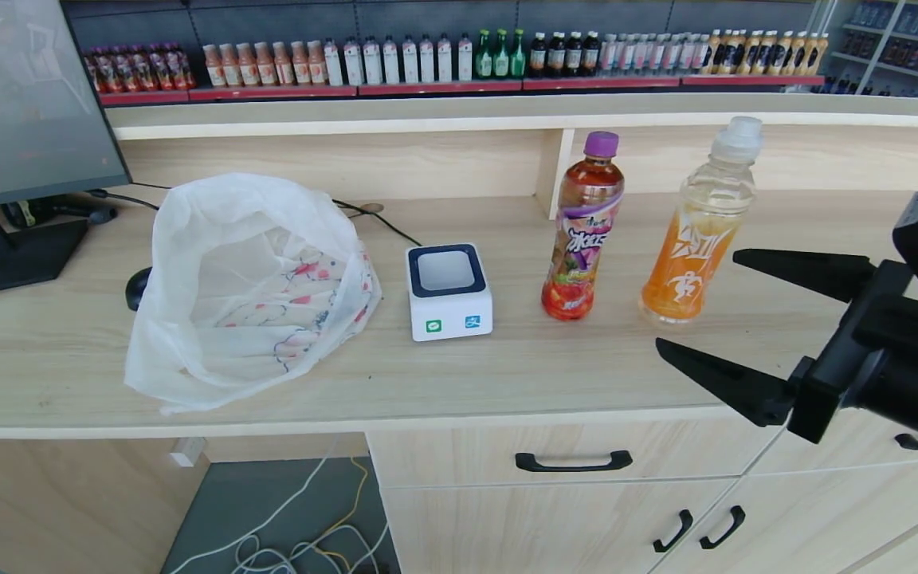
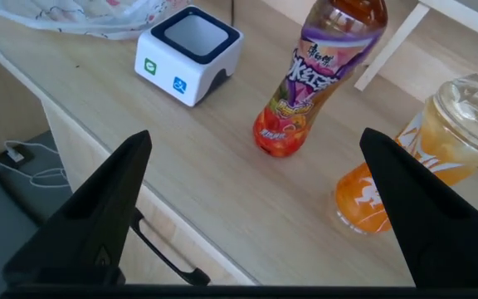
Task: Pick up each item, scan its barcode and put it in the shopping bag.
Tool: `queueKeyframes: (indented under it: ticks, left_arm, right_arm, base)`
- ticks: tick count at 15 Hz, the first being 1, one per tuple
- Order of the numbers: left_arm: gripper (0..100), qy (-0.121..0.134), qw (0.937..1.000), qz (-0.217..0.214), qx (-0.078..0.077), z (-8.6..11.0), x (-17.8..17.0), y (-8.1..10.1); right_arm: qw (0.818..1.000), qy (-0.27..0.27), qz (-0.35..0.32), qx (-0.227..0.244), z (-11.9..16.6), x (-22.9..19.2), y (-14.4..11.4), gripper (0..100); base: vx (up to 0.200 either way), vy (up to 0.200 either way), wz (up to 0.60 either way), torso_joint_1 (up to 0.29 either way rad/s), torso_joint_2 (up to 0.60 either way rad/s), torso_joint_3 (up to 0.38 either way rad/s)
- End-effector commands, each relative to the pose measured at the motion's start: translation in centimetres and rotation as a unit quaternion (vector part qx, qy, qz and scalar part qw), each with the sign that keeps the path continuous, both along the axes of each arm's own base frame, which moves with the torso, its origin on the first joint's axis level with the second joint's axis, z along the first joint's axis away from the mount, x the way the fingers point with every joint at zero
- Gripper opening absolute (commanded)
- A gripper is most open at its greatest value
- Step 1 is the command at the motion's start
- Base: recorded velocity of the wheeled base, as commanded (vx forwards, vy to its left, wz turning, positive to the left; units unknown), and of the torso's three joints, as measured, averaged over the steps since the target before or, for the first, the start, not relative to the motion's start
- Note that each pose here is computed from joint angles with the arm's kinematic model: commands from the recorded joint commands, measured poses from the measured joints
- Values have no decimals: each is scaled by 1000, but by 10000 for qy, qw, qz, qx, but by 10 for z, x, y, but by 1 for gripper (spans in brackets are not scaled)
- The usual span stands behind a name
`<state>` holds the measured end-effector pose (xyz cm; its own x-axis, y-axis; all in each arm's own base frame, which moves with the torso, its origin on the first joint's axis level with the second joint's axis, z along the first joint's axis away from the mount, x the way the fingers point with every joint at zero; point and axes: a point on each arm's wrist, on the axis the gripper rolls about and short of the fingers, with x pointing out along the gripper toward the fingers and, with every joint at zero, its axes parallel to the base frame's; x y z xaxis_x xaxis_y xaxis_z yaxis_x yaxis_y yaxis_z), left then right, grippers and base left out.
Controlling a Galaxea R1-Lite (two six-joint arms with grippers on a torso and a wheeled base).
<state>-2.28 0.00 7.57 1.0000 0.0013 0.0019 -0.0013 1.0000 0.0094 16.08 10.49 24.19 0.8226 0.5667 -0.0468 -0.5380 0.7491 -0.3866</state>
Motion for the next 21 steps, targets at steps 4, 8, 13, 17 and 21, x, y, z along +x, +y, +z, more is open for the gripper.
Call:
queueKeyframes:
  ticks: [4,8,13,17,21]
  left_arm:
    - [100,2,10000,9,-1,0,0,0]
    - [100,-6,10000,9,-1,0,0,0]
    - [100,-6,10000,1,-1,0,0,0]
    - [100,2,10000,1,-1,0,0,0]
    - [100,-6,10000,1,-1,0,0,0]
  right_arm:
    - [9993,-47,-370,33,-6,20,18,100]
    - [9945,-49,-818,656,-12,44,32,100]
    - [9859,-80,-1044,1307,-15,67,51,100]
    - [9792,-203,-1240,1591,-28,85,63,100]
    - [9664,-368,-1568,2003,-38,97,70,100]
  base:
    - [0,0,0,0,0,0]
    - [0,0,0,0,0,0]
    - [0,0,0,0,0,0]
    - [0,0,0,0,0,0]
    - [0,0,0,0,0,0]
